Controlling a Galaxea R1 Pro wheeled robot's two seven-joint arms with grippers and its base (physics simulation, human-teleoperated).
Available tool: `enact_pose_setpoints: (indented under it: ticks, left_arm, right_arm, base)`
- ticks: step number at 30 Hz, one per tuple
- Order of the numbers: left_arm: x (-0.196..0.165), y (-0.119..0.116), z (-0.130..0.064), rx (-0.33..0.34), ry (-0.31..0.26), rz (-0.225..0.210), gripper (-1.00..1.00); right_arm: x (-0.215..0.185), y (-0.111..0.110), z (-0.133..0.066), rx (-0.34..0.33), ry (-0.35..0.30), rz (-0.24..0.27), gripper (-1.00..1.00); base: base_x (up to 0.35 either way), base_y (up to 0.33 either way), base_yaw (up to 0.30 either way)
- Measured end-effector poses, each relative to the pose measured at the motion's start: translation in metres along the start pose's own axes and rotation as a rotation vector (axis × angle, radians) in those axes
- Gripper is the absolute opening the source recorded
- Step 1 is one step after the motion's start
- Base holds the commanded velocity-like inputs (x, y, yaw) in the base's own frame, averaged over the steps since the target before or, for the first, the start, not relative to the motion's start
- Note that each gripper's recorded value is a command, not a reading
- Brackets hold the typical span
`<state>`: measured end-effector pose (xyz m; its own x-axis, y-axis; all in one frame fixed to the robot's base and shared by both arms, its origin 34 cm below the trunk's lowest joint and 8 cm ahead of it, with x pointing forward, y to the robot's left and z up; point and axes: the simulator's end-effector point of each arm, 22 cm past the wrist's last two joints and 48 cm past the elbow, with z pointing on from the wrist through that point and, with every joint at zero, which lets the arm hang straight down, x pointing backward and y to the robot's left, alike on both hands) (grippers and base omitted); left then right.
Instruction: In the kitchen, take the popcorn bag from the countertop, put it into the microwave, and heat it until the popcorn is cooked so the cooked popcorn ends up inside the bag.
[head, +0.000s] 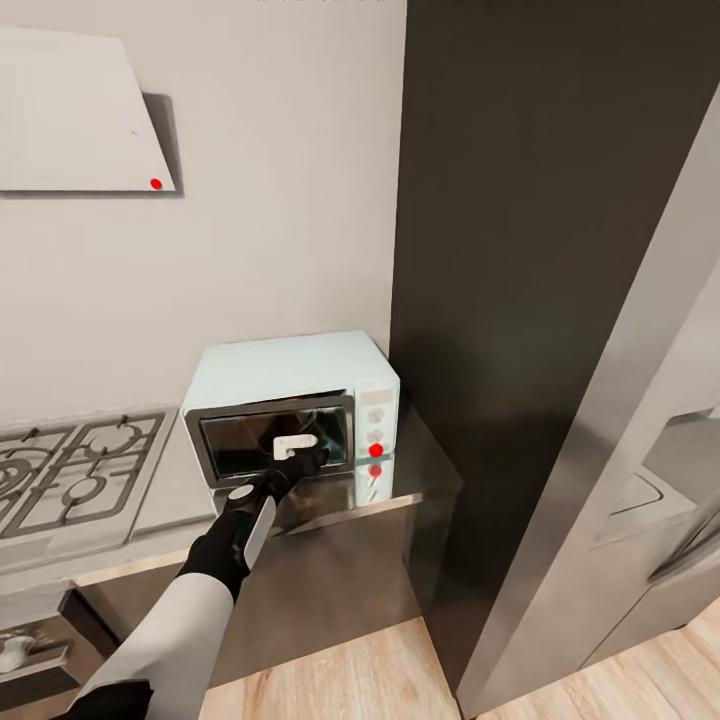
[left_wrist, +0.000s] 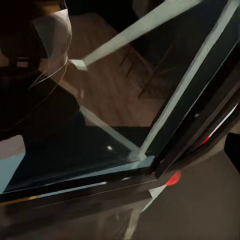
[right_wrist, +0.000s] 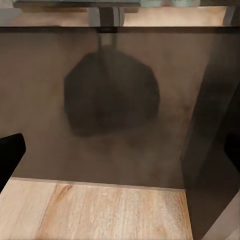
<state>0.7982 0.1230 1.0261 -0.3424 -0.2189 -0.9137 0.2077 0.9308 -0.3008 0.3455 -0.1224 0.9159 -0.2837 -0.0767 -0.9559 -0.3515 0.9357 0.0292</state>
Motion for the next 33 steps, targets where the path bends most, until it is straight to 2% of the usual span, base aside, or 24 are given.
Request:
enact_pose_setpoints:
  ticks: [33]
  left_arm:
    - [0.0054, 0.0001, -0.0021, 0.002, 0.007, 0.0, 1.0]
  right_arm:
    - [0.0001, 0.0006, -0.0004, -0.001, 0.0, 0.0, 1.0]
  base:
    - [0.041, -0.01, 0.0]
